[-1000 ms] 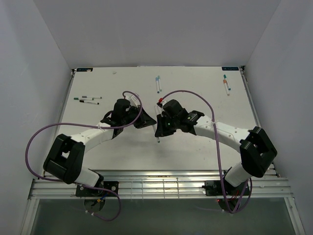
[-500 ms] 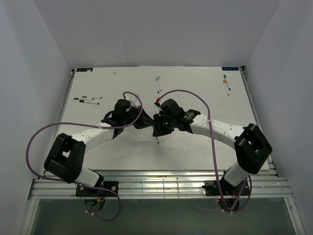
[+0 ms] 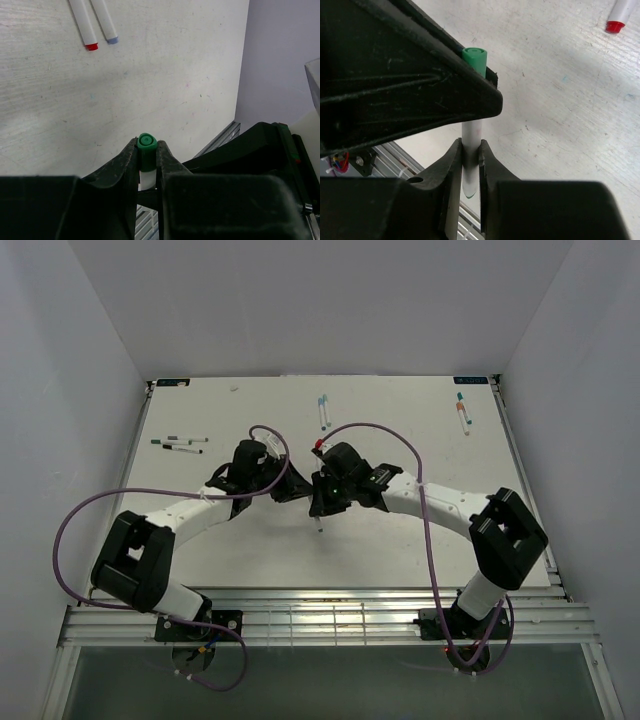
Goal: Open the pen caps
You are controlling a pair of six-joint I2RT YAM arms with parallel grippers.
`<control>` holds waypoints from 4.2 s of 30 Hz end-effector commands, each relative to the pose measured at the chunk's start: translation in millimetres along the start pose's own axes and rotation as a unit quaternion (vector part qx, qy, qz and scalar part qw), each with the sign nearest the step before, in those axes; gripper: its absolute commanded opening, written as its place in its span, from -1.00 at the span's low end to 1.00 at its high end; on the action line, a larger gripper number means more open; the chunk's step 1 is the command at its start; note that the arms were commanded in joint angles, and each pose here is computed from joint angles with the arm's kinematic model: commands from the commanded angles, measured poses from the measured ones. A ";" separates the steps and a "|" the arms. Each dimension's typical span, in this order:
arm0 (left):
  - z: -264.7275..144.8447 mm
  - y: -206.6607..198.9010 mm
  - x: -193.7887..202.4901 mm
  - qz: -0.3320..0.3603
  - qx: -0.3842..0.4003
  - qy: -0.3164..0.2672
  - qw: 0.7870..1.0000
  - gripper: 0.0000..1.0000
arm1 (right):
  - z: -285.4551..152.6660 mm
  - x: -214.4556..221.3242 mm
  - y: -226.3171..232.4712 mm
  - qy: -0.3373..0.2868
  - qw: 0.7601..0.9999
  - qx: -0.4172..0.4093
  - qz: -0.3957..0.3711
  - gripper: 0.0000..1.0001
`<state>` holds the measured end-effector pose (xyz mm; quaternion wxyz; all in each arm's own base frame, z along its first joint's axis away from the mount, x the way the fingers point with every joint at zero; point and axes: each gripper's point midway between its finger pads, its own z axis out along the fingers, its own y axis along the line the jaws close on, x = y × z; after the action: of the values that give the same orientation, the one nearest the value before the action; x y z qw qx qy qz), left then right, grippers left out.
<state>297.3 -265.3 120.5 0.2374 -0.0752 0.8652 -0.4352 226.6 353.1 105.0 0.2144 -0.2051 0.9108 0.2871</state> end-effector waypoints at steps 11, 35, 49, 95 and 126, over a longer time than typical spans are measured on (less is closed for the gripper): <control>-4.1 -3.8 -93.0 0.074 -0.050 -0.104 0.991 -1.00 | -21.4 83.7 52.7 0.032 0.996 -0.083 0.024 -0.85; -40.6 94.0 -68.1 0.013 -0.230 -0.088 0.969 -1.00 | -35.9 -60.0 -101.7 -0.066 0.991 0.113 -0.014 -0.85; -23.2 134.7 -83.1 -0.007 -0.290 -0.070 0.954 -1.00 | 21.2 -110.8 -180.4 -0.040 0.987 0.154 -0.028 -0.85; -33.9 156.4 -71.5 -0.021 -0.303 -0.096 0.948 0.01 | 66.7 -101.6 -157.1 -0.023 0.999 0.032 0.000 -0.22; -161.6 223.5 -264.9 -0.181 -0.420 -0.292 0.840 0.83 | -39.7 -47.8 -32.6 -0.057 0.995 0.004 -0.080 0.61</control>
<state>471.5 56.8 130.0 0.3724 -0.4102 0.8311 -0.0471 270.1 321.9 128.5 0.2690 -0.2575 0.8875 0.2715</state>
